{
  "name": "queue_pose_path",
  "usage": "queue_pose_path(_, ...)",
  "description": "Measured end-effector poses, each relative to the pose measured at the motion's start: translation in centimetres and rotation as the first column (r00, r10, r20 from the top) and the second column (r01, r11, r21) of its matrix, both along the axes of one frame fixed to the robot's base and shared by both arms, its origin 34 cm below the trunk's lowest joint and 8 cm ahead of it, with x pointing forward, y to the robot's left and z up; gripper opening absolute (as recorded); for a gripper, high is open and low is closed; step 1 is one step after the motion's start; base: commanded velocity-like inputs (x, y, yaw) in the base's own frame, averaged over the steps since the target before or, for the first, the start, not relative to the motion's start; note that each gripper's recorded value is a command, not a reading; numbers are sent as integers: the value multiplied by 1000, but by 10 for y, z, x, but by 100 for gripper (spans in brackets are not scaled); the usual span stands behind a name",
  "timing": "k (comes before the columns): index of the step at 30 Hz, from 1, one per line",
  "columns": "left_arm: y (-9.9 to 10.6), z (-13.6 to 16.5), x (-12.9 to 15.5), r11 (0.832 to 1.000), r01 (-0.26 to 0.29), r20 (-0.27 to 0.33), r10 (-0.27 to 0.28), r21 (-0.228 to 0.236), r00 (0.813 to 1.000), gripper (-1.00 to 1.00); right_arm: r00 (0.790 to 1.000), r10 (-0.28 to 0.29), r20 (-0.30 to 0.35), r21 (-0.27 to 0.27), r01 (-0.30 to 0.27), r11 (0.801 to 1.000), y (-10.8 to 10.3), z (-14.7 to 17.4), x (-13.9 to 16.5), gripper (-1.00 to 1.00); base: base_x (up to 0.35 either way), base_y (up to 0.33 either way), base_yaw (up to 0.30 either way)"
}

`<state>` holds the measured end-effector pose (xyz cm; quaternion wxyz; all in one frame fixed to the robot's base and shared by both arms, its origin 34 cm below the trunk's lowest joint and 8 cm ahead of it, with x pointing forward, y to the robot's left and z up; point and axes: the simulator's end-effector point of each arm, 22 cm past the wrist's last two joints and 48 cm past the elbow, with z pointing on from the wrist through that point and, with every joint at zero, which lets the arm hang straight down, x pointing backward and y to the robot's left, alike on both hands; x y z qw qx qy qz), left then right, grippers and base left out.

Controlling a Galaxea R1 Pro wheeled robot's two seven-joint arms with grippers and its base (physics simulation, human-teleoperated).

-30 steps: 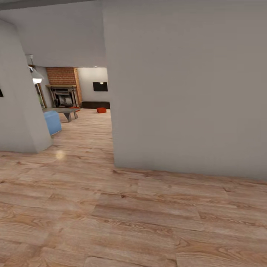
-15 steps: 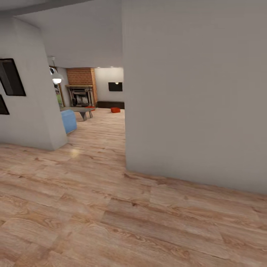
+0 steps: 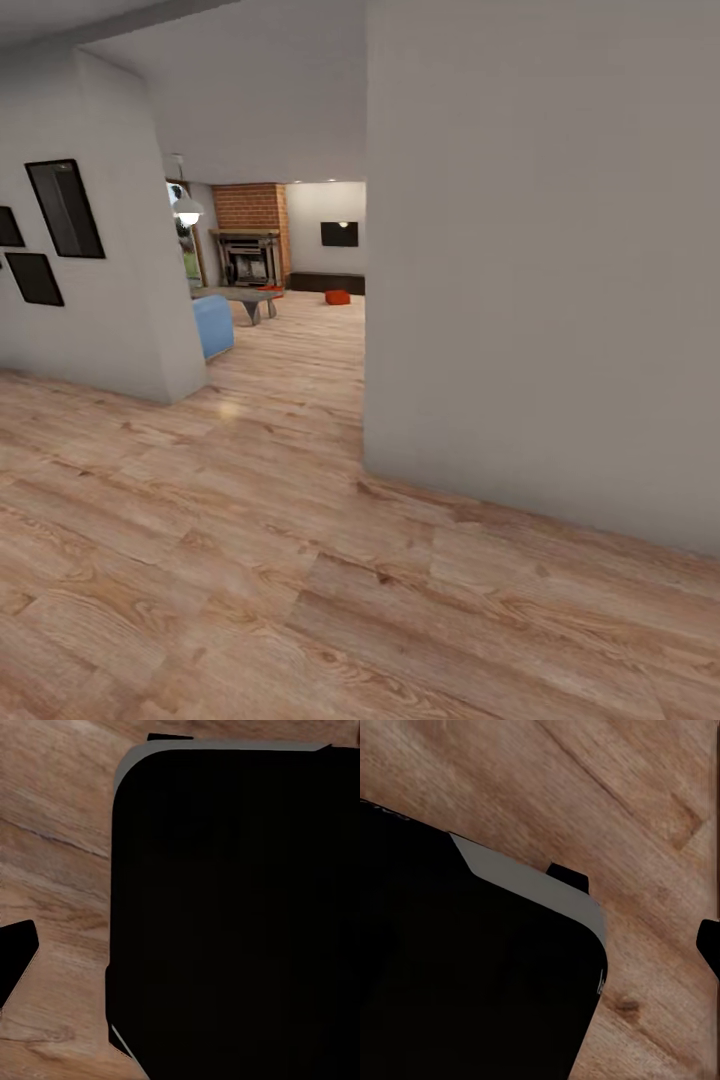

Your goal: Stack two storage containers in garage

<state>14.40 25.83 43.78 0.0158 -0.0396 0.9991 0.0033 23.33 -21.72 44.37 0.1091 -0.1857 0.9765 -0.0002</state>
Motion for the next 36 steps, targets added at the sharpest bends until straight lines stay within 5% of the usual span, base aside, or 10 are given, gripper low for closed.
queue_pose_path(26, 1, 0, 0, 1000, 0, 0, 0, 1, 1000, 100, 1000, 0, 0, 2, 0, 1000, 1, 0, 0, 100, 322, 0, 4)
queue_pose_path(36, 1, 0, 0, 1000, 0, 0, 0, 1, 1000, 100, 1000, 0, -1, -1, 0, 1000, -2, 0, 0, 100, 322, 0, 230)
